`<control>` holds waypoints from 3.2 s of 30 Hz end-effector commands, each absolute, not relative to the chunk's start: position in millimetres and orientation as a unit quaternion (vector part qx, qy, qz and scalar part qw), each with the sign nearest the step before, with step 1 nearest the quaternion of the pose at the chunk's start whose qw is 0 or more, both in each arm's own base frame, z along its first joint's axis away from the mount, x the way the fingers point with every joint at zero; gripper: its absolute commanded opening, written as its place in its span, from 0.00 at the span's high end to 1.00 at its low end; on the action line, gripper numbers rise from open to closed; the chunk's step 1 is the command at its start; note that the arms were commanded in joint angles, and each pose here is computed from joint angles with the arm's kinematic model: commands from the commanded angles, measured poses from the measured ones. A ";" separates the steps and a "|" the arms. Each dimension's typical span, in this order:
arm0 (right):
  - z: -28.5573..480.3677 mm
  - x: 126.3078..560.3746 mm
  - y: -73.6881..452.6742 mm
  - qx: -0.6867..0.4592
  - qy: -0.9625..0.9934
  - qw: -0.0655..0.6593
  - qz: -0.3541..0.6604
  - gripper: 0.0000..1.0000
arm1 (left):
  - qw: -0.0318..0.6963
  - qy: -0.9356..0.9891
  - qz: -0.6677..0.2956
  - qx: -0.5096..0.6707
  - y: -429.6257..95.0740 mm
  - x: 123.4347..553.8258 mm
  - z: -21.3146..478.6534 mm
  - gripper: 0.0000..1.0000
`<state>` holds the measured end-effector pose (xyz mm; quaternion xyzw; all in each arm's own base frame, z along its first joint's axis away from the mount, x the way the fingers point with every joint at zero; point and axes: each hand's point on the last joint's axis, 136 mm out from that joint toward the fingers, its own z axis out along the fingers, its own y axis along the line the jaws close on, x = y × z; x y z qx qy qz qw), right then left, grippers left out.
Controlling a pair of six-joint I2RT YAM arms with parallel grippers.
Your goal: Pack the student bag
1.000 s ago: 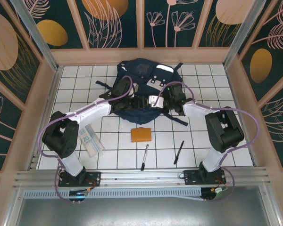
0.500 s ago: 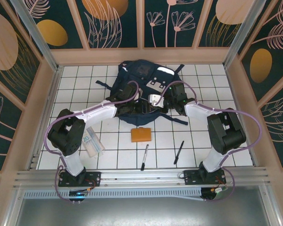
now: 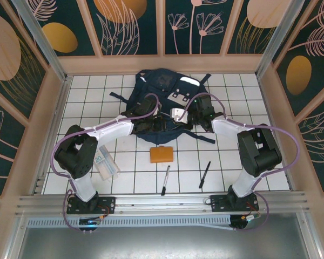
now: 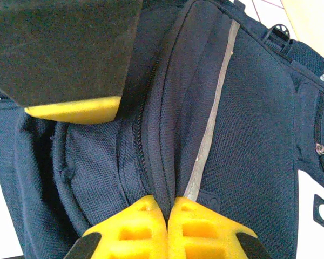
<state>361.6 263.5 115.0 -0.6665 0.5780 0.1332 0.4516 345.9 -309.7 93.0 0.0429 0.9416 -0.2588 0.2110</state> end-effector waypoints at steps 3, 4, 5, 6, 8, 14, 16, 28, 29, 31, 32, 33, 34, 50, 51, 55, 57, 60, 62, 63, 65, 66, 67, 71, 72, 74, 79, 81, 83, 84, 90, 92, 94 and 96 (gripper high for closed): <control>140.2 363.4 261.3 -0.660 0.564 0.474 0.146 1.00 | 0.195 0.945 -0.253 0.074 -303.3 327.2 102.6 1.00; 139.4 363.4 260.6 -0.660 0.566 0.472 0.146 1.00 | 0.193 0.946 -0.250 0.078 -300.4 324.4 101.6 1.00; 139.0 363.8 260.0 -0.660 0.567 0.471 0.146 1.00 | 0.190 0.947 -0.248 0.081 -298.7 322.1 98.4 1.00; 139.1 363.9 259.7 -0.660 0.568 0.471 0.146 1.00 | 0.185 0.948 -0.246 0.084 -296.5 319.8 94.2 1.00; 138.1 364.0 259.2 -0.659 0.569 0.469 0.148 1.00 | 0.192 0.943 -0.257 0.089 -296.0 318.2 103.1 0.93; 136.3 361.9 262.0 -0.661 0.569 0.463 0.159 1.00 | 0.207 0.928 -0.301 0.078 -310.9 325.1 124.8 0.40; 136.5 361.6 262.3 -0.661 0.569 0.463 0.160 1.00 | 0.207 0.927 -0.305 0.067 -313.6 328.6 127.6 0.38; 138.8 361.0 262.4 -0.658 0.569 0.467 0.161 1.00 | 0.193 0.954 -0.226 0.042 -300.9 330.8 88.8 0.47; 139.0 361.0 262.9 -0.658 0.568 0.467 0.162 1.00 | 0.191 0.953 -0.232 0.049 -303.8 330.0 89.8 0.48; 138.6 362.8 262.6 -0.657 0.570 0.466 0.160 1.00 | 0.183 0.950 -0.246 0.061 -310.0 326.4 90.9 0.48; 138.4 363.6 262.5 -0.657 0.571 0.466 0.159 1.00 | 0.179 0.947 -0.258 0.069 -314.3 323.9 92.5 0.46; 137.3 364.3 262.3 -0.656 0.573 0.465 0.159 1.00 | 0.175 0.944 -0.268 0.077 -318.3 320.9 94.0 0.46; 138.1 364.6 262.6 -0.656 0.572 0.466 0.159 1.00 | 0.172 0.941 -0.279 0.086 -322.0 318.3 96.6 0.46; 135.8 365.3 258.3 -0.650 0.586 0.460 0.151 1.00 | 0.234 0.949 -0.147 0.154 -290.5 342.6 102.1 1.00; 135.7 365.3 256.7 -0.649 0.587 0.460 0.149 1.00 | 0.247 0.946 -0.141 0.154 -286.3 346.2 109.5 1.00; 134.3 366.8 247.5 -0.641 0.599 0.458 0.144 1.00 | 0.263 0.952 -0.107 0.115 -249.2 361.3 114.6 1.00; 135.3 368.3 242.7 -0.633 0.606 0.459 0.145 1.00 | 0.268 0.954 -0.108 0.080 -221.6 369.7 117.1 1.00; 132.4 369.6 235.2 -0.634 0.612 0.454 0.132 1.00 | 0.275 0.954 -0.097 0.064 -191.6 379.0 114.2 1.00; 127.3 370.2 228.0 -0.635 0.620 0.444 0.121 1.00 | 0.290 0.951 -0.082 0.073 -183.8 382.8 119.5 1.00; 125.1 370.0 224.5 -0.634 0.624 0.440 0.118 1.00 | 0.296 0.948 -0.085 0.083 -185.7 383.3 123.1 1.00; 126.0 370.0 220.2 -0.629 0.629 0.442 0.117 1.00 | 0.298 0.941 -0.122 0.104 -199.1 380.4 128.4 1.00; 127.3 369.0 220.3 -0.623 0.632 0.444 0.124 1.00 | 0.292 0.937 -0.152 0.115 -209.8 377.0 131.3 1.00; 130.3 367.7 222.1 -0.620 0.632 0.446 0.133 1.00 | 0.288 0.932 -0.181 0.125 -220.1 373.1 134.8 1.00; 159.5 356.7 235.6 -0.597 0.621 0.475 0.181 0.61 | 0.306 0.902 -0.276 0.132 -246.9 361.8 168.9 1.00; 168.9 352.0 242.1 -0.591 0.613 0.489 0.189 0.55 | 0.313 0.895 -0.289 0.131 -249.8 360.7 177.5 1.00; 185.2 339.8 258.2 -0.583 0.598 0.509 0.209 0.48 | 0.324 0.881 -0.317 0.135 -256.3 356.4 196.7 1.00; 193.7 330.4 287.8 -0.570 0.607 0.506 0.224 0.39 | 0.339 0.851 -0.372 0.151 -271.1 344.8 224.8 1.00; 191.2 330.8 293.4 -0.565 0.613 0.505 0.222 0.35 | 0.336 0.846 -0.384 0.155 -275.5 342.0 227.3 1.00; 185.2 333.1 294.7 -0.561 0.620 0.501 0.223 0.36 | 0.336 0.845 -0.386 0.157 -276.9 341.2 227.6 1.00; 180.1 335.0 293.6 -0.562 0.626 0.496 0.217 0.40 | 0.336 0.845 -0.385 0.155 -276.5 341.4 226.4 1.00; 147.3 350.9 276.9 -0.588 0.652 0.468 0.099 0.58 | 0.342 0.847 -0.377 0.152 -272.6 341.5 224.1 1.00; 147.3 357.0 269.7 -0.579 0.658 0.475 0.073 0.57 | 0.348 0.852 -0.365 0.141 -268.1 344.5 221.2 1.00; 147.5 354.4 270.3 -0.578 0.657 0.480 0.059 0.53 | 0.349 0.854 -0.361 0.136 -266.5 346.1 219.4 1.00; 148.5 354.0 271.0 -0.569 0.664 0.483 0.051 0.51 | 0.346 0.855 -0.362 0.131 -266.6 346.8 217.4 1.00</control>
